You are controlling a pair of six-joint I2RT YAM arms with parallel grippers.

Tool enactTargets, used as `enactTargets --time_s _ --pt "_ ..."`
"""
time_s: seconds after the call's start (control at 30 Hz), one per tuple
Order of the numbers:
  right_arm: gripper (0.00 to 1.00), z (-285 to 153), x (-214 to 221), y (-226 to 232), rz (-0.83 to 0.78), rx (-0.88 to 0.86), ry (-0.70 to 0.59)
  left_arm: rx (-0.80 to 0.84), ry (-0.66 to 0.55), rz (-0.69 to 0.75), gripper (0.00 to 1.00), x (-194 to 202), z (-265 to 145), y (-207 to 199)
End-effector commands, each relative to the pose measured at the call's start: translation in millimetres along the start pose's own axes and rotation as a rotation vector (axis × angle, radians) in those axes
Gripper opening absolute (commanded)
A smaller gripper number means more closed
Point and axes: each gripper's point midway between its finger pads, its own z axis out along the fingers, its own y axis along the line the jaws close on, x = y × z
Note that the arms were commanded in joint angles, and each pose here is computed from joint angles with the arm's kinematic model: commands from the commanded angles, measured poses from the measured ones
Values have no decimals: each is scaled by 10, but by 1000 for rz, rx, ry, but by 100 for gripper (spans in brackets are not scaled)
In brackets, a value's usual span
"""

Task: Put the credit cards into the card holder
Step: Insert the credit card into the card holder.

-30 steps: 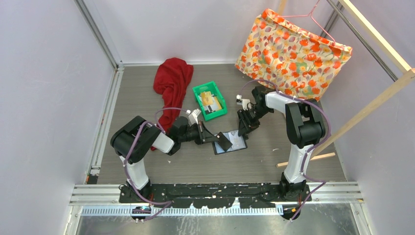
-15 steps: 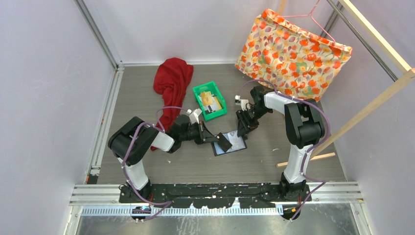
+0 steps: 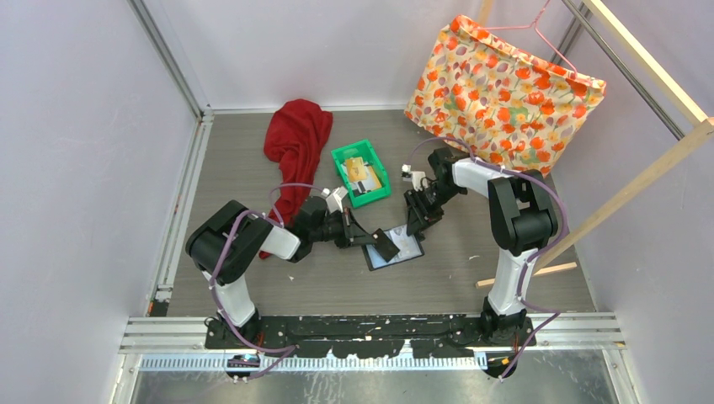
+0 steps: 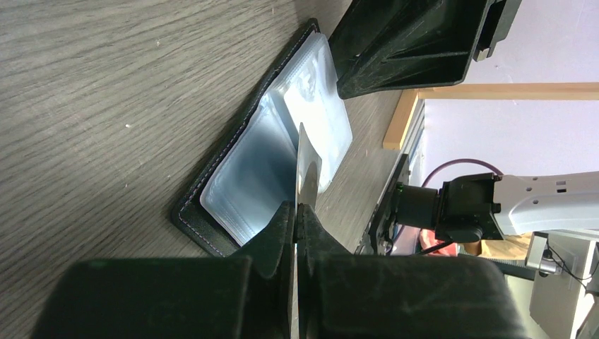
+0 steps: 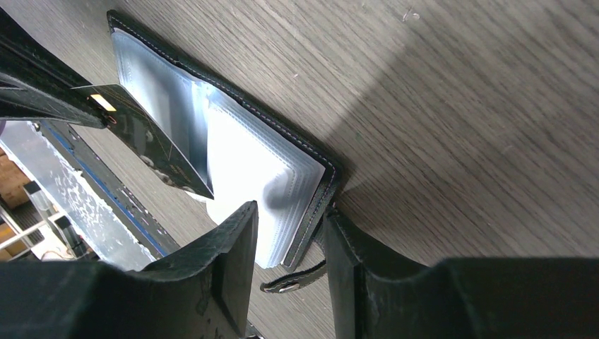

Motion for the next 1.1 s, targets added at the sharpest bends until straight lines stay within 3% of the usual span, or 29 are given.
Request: enactTargets --time_s 0.0,0.37,1.07 --pt "44 -11 -90 13 -51 21 -23 16 -5 -10 0 -56 29 -58" --pt "44 -12 -98 17 -53 21 -26 -66 21 -25 0 18 -53 42" --pt "44 -18 -107 43 -59 18 -29 -47 32 -30 1 13 106 38"
